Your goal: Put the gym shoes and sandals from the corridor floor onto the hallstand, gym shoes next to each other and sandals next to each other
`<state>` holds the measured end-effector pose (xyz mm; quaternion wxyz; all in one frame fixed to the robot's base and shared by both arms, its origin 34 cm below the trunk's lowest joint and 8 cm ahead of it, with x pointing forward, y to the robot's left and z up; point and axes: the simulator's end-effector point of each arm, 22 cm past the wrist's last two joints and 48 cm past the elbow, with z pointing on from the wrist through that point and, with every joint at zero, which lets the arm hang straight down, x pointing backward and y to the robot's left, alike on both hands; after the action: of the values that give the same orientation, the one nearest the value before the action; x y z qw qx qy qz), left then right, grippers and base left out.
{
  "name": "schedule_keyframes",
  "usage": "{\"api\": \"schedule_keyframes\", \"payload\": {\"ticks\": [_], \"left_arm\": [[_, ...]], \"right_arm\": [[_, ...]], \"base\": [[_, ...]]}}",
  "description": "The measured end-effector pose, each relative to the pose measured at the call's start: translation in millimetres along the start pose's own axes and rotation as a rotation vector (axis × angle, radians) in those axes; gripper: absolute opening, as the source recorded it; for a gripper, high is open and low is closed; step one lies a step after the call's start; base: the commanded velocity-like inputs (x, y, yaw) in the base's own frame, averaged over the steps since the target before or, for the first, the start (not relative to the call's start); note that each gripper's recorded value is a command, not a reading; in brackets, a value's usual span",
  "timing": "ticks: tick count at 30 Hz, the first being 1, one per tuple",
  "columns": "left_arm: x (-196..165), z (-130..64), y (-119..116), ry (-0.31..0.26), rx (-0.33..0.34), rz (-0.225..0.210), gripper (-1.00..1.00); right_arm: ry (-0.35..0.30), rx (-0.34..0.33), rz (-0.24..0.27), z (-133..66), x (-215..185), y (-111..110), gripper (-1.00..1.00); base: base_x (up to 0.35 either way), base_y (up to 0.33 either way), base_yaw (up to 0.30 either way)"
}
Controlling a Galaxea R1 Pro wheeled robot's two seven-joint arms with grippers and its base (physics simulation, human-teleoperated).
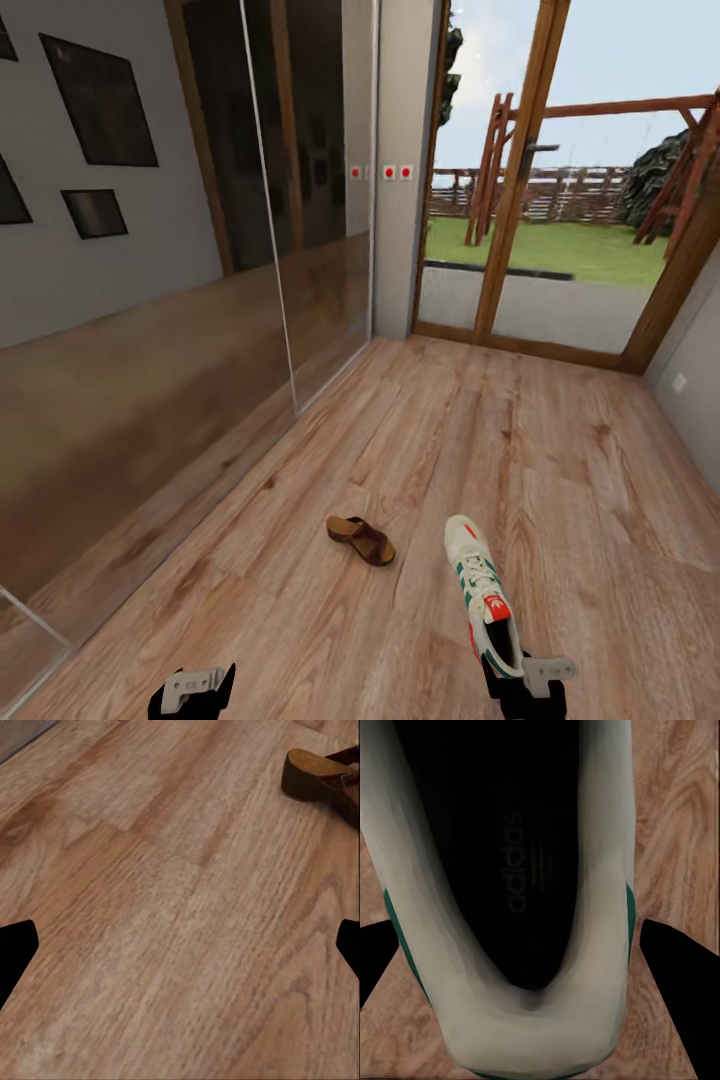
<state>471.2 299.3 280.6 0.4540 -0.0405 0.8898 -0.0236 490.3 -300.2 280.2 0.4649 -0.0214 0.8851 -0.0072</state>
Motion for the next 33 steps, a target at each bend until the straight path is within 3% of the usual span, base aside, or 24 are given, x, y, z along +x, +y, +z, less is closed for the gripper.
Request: {"api": "schedule_keyframes", "payload": {"ticks": [16, 33], "left_arm": [[0.6, -0.3, 0.1, 0.001, 0.0, 0.0, 1.0], [0.3, -0.3, 0.1, 0.001, 0.0, 0.0, 1.0]], "right_arm": [[0.0, -0.001, 0.001, 0.0, -0.1, 1.0, -1.0], [0.0, -0.001, 0.002, 0.0, -0.1, 1.1, -1.0]], "base": [[0.01, 0.01, -0.276], [0.141, 0.249, -0.276]]}}
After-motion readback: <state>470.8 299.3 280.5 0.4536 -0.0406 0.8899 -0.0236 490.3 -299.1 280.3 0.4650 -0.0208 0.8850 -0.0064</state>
